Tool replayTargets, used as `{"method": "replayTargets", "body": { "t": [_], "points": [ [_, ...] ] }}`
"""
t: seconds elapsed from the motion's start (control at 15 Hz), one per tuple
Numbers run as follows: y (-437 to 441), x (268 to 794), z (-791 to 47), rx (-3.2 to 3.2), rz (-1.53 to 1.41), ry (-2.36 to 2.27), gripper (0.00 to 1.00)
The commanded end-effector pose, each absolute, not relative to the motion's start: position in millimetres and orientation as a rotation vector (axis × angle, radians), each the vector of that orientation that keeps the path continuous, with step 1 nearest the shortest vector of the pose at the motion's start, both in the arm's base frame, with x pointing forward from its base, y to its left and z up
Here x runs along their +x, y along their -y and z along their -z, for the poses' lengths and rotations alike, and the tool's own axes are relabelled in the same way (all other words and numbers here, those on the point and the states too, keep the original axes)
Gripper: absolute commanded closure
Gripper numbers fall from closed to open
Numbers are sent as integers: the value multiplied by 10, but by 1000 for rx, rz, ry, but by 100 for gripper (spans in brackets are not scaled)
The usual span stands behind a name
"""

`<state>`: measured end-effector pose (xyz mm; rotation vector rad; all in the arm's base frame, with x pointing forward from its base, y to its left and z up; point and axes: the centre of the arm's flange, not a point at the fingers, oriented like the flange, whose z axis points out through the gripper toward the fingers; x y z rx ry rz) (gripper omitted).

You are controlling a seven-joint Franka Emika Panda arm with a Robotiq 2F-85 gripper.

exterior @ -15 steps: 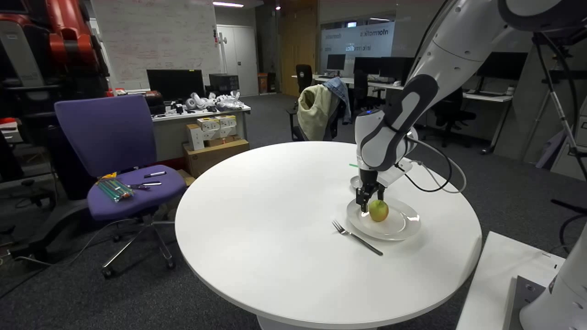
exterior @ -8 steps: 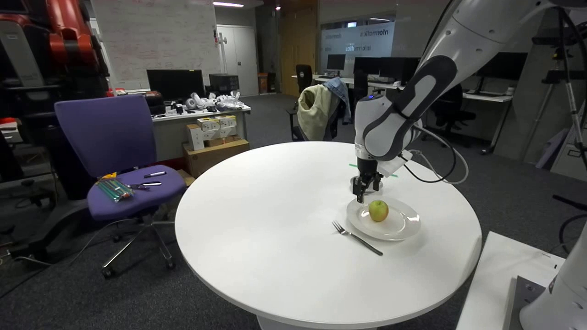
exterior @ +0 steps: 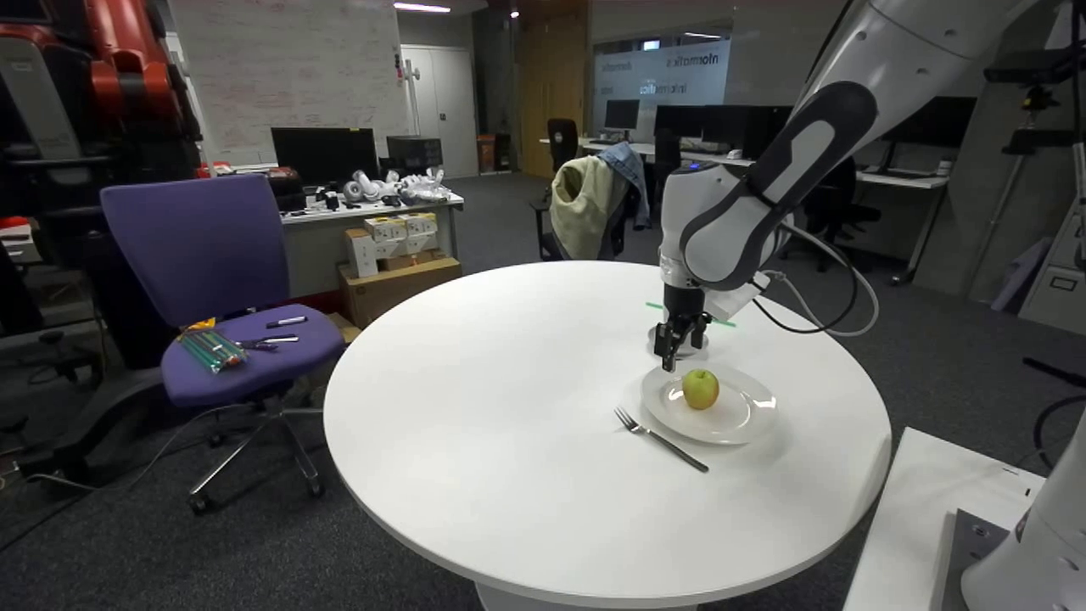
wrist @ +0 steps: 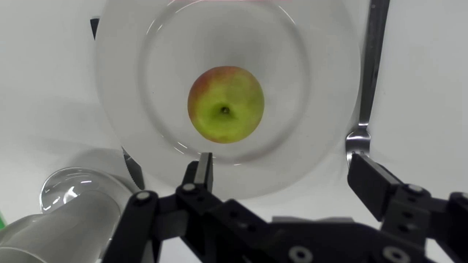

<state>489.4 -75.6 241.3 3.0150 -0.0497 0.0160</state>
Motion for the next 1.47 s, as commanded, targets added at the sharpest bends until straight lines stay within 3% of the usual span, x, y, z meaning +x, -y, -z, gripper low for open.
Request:
{"method": "replayTargets", "body": {
  "t": [0.0, 0.33, 0.53, 1.4],
  "points": [
    [760, 4894, -2399, 3015, -12, 50, 0],
    [791, 4908, -2408, 3008, -41, 44, 0],
    [1027, 5071, -2630, 2967, -263, 152, 0],
    [3023, 5382, -3816, 2795, -612, 1026, 0]
  ]
}}
